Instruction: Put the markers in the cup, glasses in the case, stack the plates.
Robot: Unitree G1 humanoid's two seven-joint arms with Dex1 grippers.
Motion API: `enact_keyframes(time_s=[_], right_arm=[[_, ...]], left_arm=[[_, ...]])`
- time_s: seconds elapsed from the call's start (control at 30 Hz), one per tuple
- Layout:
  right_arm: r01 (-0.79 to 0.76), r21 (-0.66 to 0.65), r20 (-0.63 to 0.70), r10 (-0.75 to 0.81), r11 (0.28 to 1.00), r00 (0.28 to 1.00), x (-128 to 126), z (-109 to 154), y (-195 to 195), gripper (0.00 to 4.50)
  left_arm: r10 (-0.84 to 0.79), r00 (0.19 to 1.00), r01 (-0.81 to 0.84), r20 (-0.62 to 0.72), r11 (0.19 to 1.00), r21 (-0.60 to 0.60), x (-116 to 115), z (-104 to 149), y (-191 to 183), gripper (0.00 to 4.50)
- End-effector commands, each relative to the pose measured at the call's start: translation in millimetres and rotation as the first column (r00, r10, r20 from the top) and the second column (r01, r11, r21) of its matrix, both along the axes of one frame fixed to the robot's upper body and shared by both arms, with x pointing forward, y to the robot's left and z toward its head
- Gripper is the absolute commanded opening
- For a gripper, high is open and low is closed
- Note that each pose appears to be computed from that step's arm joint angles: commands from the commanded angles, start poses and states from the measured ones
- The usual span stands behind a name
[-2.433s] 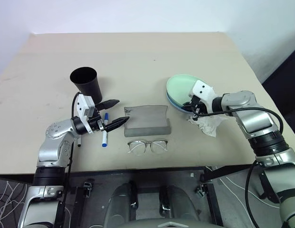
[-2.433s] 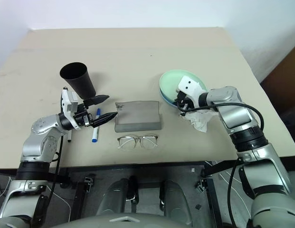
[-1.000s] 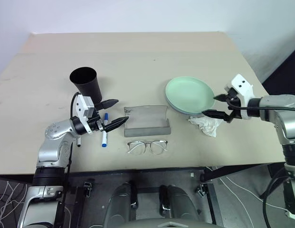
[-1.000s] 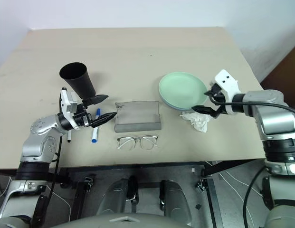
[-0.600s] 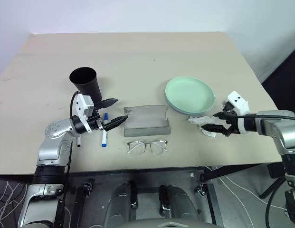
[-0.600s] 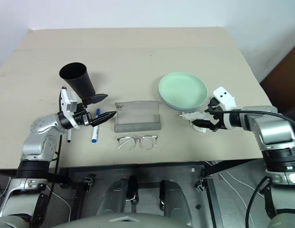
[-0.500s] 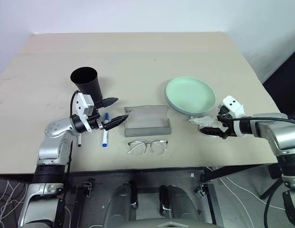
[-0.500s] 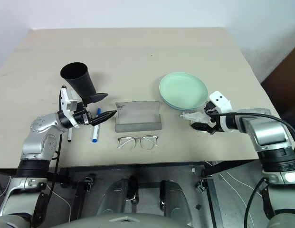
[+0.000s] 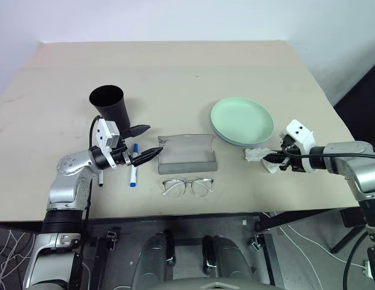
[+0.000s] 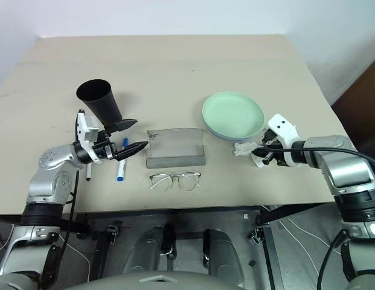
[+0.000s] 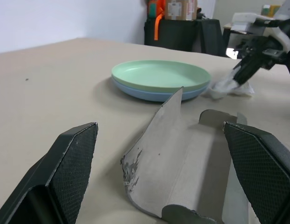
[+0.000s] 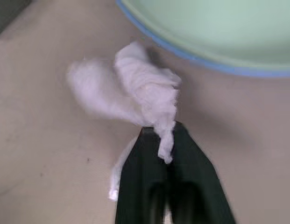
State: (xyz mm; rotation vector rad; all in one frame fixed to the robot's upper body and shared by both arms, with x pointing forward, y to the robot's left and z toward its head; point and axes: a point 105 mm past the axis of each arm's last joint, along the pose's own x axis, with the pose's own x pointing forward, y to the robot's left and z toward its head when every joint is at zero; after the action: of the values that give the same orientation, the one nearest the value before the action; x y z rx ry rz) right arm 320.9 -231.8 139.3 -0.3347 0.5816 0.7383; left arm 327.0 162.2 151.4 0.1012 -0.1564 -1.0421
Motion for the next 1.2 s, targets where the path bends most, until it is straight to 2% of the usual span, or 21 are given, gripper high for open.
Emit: enact_keyframes(time_s=[0.03, 0.17, 0.23, 0.33, 0.4, 0.6, 0.7, 1.03, 1.07, 1.2], right_arm=[[-0.036, 0.039, 0.144, 0.03, 0.999, 0.989, 1.6, 48.6, 0.7, 0.04], [-0.001, 0.112, 0.285, -0.032, 0.994, 0.958, 18.9, 89.4, -2.3, 0.04], [0.025, 0.143, 0.314, -0.07, 0.989, 0.947, 32.1, 95.9, -2.2, 0.04], [0.082, 0.153, 0.359, -0.132, 0.985, 0.924, 59.8, 90.7, 0.3, 0.04], [0.113, 0.174, 0.341, -0.168, 0.978, 0.925, 75.0, 82.2, 5.7, 0.04], [0.15, 0.157, 0.292, -0.191, 0.976, 0.937, 98.7, 61.4, 19.1, 0.04], [0.148, 0.137, 0.269, -0.18, 0.98, 0.946, 101.3, 51.5, 21.2, 0.79], [0.028, 0.145, 0.287, -0.069, 0.989, 0.955, 88.3, 63.1, 34.2, 4.29], [0.008, 0.15, 0.297, -0.053, 0.989, 0.953, 86.1, 66.9, 35.8, 4.48], [-0.111, 0.244, 0.29, 0.037, 0.963, 0.956, 70.5, 91.9, 53.0, 4.48]], left_arm=[[0.005, 0.999, -0.005, 0.045, 1.0, -0.003, -2.0, 9.2, 1.8, 4.5], [0.008, 0.999, -0.008, 0.047, 1.0, -0.003, -2.9, 10.7, 3.3, 4.5], [0.011, 0.999, -0.011, 0.049, 1.0, -0.003, -3.0, 11.3, 3.7, 4.5], [0.015, 0.999, -0.015, 0.052, 1.0, -0.003, -4.1, 11.8, 3.6, 4.5], [0.019, 0.999, -0.018, 0.051, 1.0, -0.003, -5.2, 11.4, 3.4, 4.5], [0.029, 0.998, -0.029, 0.05, 1.0, -0.002, -8.4, 11.9, 3.3, 4.5], [0.04, 0.998, -0.04, 0.051, 0.999, -0.001, -9.2, 12.7, 4.5, 4.5], [0.06, 0.997, -0.06, 0.054, 0.998, -0.001, -10.3, 15.3, 6.0, 4.5], [0.062, 0.997, -0.062, 0.055, 0.998, -0.001, -10.2, 15.4, 6.9, 4.5], [0.072, 0.996, -0.073, 0.058, 0.997, 0.0, -10.7, 15.4, 10.8, 4.5]])
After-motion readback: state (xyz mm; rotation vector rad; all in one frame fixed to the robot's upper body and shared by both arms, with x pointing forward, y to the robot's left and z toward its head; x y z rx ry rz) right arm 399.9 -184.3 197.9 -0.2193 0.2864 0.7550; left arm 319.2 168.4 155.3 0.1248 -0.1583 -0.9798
